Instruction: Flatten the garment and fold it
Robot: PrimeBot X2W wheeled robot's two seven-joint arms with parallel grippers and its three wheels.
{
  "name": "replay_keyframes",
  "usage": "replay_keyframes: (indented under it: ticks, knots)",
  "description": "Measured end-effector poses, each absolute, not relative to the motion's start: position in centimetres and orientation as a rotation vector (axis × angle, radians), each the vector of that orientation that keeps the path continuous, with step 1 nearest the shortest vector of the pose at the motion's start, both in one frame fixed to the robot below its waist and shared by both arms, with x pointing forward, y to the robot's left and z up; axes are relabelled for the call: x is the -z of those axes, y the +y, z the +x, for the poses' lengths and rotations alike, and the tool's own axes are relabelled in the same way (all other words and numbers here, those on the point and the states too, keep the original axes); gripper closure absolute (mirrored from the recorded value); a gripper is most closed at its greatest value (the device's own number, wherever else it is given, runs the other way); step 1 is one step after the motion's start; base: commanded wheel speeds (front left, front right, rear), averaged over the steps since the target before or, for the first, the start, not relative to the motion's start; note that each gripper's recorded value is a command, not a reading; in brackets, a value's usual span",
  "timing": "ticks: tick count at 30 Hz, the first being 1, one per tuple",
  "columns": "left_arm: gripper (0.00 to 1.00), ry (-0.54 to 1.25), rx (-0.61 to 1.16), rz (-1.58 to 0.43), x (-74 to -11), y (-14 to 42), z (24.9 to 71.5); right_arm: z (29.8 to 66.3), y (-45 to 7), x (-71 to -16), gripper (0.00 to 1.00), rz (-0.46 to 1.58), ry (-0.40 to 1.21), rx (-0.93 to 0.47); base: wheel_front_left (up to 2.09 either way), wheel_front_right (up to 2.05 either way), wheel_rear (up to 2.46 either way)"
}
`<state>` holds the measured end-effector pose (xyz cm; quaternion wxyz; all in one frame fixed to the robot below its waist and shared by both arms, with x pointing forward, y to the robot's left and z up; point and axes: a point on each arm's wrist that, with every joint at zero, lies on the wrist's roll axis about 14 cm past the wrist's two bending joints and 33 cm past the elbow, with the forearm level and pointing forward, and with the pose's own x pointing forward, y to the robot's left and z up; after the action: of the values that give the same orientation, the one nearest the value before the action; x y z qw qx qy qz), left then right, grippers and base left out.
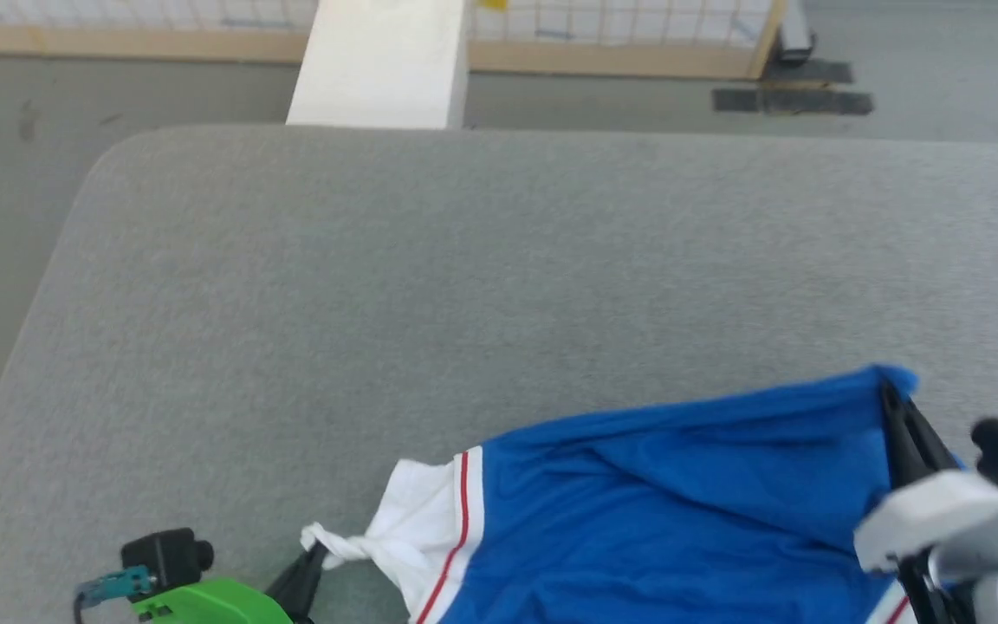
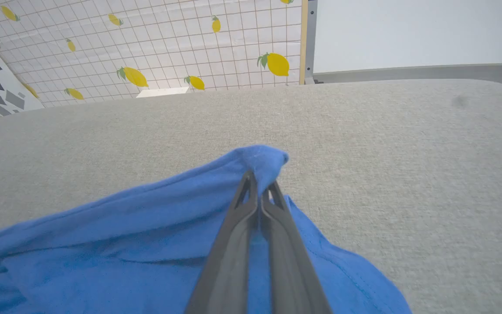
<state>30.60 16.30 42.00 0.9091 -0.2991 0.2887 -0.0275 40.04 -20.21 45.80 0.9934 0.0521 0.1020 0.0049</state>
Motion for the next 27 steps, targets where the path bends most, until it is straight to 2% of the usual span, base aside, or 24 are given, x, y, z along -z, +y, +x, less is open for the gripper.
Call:
replay_keyframes:
  ticks: [5,11,19,27]
  knots:
    - [1.0,0.43,0.086,-0.604,-45.3,16.5,32.9,37.5,-22.1,-47.0,1.0,0.102,0.201,0.048,0.0,0.0,0.0]
    - [1.0,0.229,0.183,-0.607,-51.1,15.3,37.4,37.5,-23.3,-49.9,1.0,0.064,0.169,0.065,0.0,0.0,0.0]
    - [1.0,-0.021,0.31,-0.606,-60.7,13.8,45.6,43.1,-24.1,-56.4,1.0,-0.098,0.097,0.009,0.0,0.0,0.0]
    - [1.0,-0.165,0.39,-0.583,-68.0,12.2,53.5,50.2,-23.4,-61.9,1.0,-0.212,0.034,-0.041,0.0,0.0,0.0]
